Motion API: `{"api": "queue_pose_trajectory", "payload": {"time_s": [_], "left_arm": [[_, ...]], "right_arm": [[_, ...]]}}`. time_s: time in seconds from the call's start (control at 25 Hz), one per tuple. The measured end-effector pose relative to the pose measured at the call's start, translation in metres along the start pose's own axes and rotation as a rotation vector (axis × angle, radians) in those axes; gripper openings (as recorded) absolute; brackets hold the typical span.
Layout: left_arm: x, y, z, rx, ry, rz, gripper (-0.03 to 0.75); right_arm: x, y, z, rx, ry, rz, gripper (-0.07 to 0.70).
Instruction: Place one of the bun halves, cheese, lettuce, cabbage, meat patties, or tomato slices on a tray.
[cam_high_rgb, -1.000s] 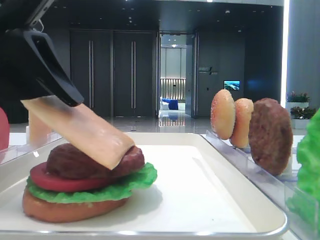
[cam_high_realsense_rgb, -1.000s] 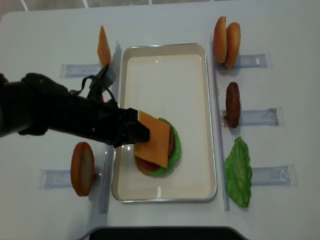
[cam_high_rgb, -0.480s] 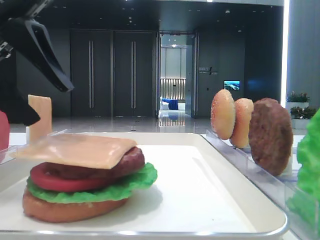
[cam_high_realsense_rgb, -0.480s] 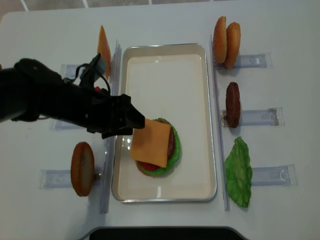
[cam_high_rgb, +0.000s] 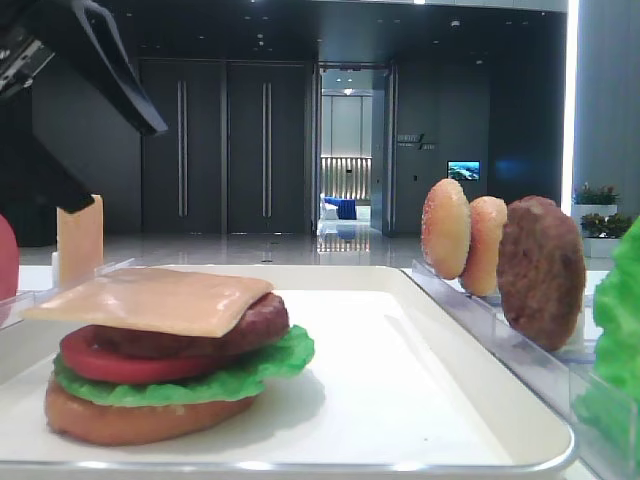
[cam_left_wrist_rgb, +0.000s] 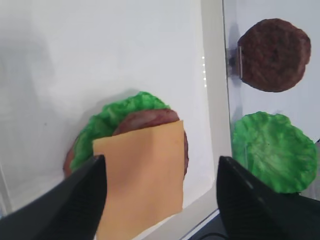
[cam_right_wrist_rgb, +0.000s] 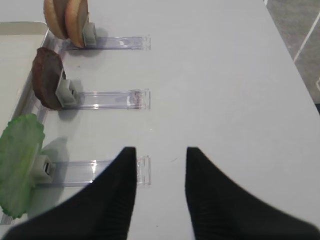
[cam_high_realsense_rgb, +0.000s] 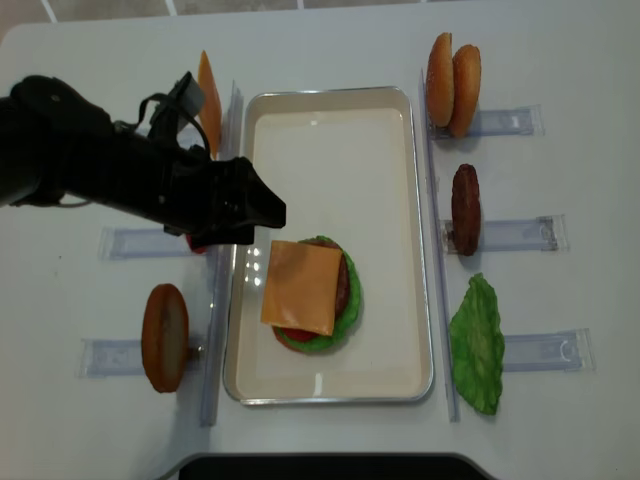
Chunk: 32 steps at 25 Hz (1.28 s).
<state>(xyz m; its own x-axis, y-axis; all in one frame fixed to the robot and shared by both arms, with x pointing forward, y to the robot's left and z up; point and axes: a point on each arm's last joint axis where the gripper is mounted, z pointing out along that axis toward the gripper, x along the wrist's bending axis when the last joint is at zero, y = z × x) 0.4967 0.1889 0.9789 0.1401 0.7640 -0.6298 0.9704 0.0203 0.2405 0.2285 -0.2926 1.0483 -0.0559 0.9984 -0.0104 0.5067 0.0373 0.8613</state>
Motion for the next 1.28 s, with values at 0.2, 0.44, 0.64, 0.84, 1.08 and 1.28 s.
{"api": "queue_pose_trajectory", "payload": {"time_s": [0.2, 0.44, 0.64, 0.84, 1.08, 1.28], "left_arm": [[-0.011, 0.017, -0.013, 0.014, 0.040, 0.081, 0.505], [-0.021, 0.037, -0.042, 0.104, 0.222, 0.198, 0.414], [-0.023, 0.050, -0.073, 0.165, 0.410, 0.245, 0.403], [0.000, 0.058, -0.098, 0.152, 0.506, 0.197, 0.402], [0.043, 0.063, -0.134, 0.092, 0.618, 0.044, 0.402], [0.063, 0.061, -0.150, 0.073, 0.697, -0.030, 0.401]], "right_arm": [[0.000, 0.000, 0.000, 0.000, 0.000, 0.000, 0.236], [0.000, 0.000, 0.000, 0.000, 0.000, 0.000, 0.236], [0.000, 0.000, 0.000, 0.000, 0.000, 0.000, 0.236], [0.000, 0.000, 0.000, 0.000, 0.000, 0.000, 0.236], [0.000, 0.000, 0.000, 0.000, 0.000, 0.000, 0.236], [0.000, 0.000, 0.000, 0.000, 0.000, 0.000, 0.236]]}}
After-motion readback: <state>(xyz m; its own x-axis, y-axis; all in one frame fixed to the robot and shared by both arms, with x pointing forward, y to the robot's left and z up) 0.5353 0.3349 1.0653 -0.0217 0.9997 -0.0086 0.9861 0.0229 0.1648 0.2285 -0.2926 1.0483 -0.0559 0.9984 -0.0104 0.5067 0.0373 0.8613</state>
